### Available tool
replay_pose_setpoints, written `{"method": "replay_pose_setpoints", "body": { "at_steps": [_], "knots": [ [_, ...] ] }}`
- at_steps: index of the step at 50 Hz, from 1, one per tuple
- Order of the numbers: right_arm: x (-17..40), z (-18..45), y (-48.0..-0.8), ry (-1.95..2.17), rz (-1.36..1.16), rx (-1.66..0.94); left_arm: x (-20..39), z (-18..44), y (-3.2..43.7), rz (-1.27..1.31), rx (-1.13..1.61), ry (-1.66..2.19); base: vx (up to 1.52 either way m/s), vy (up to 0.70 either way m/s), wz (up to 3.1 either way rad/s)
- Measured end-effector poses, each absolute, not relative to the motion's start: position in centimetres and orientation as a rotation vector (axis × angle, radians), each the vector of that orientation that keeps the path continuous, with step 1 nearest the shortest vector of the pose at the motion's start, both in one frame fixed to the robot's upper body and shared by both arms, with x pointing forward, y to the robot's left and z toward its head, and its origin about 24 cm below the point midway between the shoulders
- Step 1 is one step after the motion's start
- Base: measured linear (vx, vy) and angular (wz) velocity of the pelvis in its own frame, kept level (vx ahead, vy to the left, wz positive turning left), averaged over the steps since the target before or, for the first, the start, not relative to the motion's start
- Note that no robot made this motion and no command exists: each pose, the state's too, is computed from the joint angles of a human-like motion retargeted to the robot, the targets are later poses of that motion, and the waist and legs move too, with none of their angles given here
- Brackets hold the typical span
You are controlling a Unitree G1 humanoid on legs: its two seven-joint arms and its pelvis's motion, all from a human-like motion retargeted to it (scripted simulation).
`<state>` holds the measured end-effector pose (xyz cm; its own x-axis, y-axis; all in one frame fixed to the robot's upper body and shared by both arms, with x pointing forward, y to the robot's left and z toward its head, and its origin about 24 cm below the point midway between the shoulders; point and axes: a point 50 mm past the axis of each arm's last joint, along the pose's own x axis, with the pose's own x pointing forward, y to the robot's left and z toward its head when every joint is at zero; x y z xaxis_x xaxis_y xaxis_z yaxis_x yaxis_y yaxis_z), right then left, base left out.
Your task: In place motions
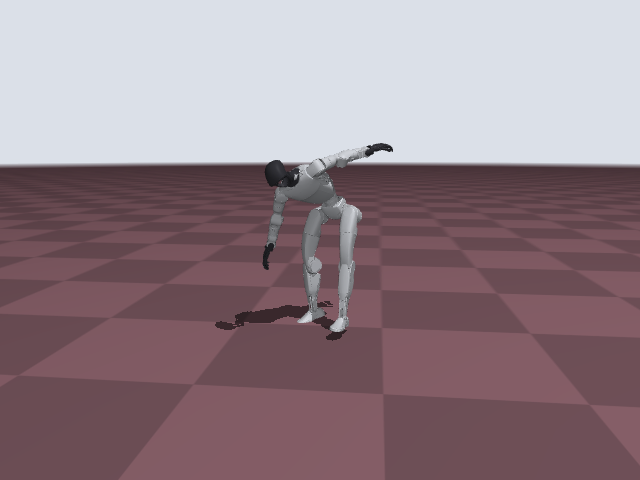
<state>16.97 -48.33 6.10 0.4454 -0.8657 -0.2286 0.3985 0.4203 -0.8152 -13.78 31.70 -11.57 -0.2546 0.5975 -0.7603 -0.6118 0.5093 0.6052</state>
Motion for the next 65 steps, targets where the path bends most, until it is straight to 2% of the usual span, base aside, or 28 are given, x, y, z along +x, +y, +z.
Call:
{"method": "replay_pose_setpoints", "body": {
  "at_steps": [3, 8, 15, 20, 29, 35, 43, 50, 55, 59, 65],
  "knots": [
    [19.4, 8.8, -48.4, 0.598, -0.889, -0.702, -12.3, -12.2, 31.6, 1.162, -0.012, 1.402, 0.24, -0.65, 0.41],
    [19.0, 14.2, -50.4, 0.477, -0.988, -0.735, -8.5, -12.9, 32.2, 1.1, 0.024, 1.34, 0.4, -0.62, 0.7],
    [17.8, 19.1, -51.9, 0.345, -1.094, -0.722, -9.5, -13.0, 31.3, 1.253, -0.039, 1.334, 0.41, -0.36, 0.97],
    [16.2, 20.6, -52.7, 0.335, -1.159, -0.721, -10.4, -12.6, 31.2, 1.411, -0.092, 1.272, 0.33, -0.34, 1.04],
    [13.1, 21.4, -53.9, 0.337, -1.232, -0.686, -9.5, -12.2, 32.1, 1.535, -0.124, 1.186, 0.15, -0.28, 0.78],
    [11.7, 20.8, -54.2, 0.369, -1.25, -0.673, -8.0, -12.4, 32.6, 1.471, -0.102, 1.16, -0.05, -0.05, 0.21],
    [12.5, 20.5, -53.9, 0.359, -1.185, -0.695, -5.8, -12.8, 32.5, 1.433, -0.094, 1.134, -0.22, -0.04, -0.41],
    [12.0, 15.5, -53.3, 0.521, -1.138, -0.741, -5.2, -11.4, 35.1, 1.405, 0.042, 1.103, -0.28, 0.03, -0.87],
    [10.8, 8.3, -51.4, 0.67, -1.065, -0.679, -4.0, -9.5, 38.3, 1.448, 0.1, 1.005, -0.22, 0.08, -0.75],
    [8.9, 0.7, -47.8, 0.803, -0.997, -0.538, -2.0, -8.3, 40.2, 1.437, 0.108, 0.92, -0.18, 0.22, -0.71],
    [4.8, -8.1, -40.8, 1.042, -0.896, -0.368, 1.3, -7.2, 41.8, 1.28, 0.157, 0.875, 0.03, 0.39, -0.54]
  ]
}}
